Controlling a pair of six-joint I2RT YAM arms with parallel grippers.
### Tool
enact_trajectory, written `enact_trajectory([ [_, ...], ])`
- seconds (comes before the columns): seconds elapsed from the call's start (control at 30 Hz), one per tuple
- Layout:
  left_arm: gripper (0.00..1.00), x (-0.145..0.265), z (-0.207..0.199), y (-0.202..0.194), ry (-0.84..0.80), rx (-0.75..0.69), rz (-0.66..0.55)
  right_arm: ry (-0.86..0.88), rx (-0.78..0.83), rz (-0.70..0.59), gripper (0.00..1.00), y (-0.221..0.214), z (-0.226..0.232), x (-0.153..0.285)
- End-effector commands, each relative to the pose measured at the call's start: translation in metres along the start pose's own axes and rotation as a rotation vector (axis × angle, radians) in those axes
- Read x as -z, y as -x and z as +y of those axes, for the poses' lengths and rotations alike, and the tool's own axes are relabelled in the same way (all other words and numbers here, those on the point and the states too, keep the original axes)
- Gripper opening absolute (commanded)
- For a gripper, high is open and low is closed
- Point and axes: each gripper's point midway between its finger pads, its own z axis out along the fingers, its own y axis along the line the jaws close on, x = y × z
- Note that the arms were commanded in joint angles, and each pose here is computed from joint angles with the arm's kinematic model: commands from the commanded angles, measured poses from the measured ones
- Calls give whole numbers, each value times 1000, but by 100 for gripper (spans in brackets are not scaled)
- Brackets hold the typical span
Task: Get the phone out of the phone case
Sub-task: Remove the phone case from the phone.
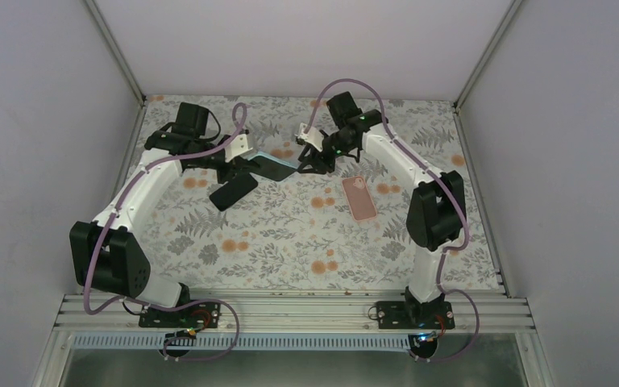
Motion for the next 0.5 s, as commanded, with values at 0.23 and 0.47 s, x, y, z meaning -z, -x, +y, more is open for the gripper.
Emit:
enact_trajectory([
  [0.23,2,3,-37,20,-151,3,-82,-180,69,-4,40,7,-53,18],
  [0.47,2,1,-32,17,-129,1,-72,-67,99,-12,47,8,-14,26],
])
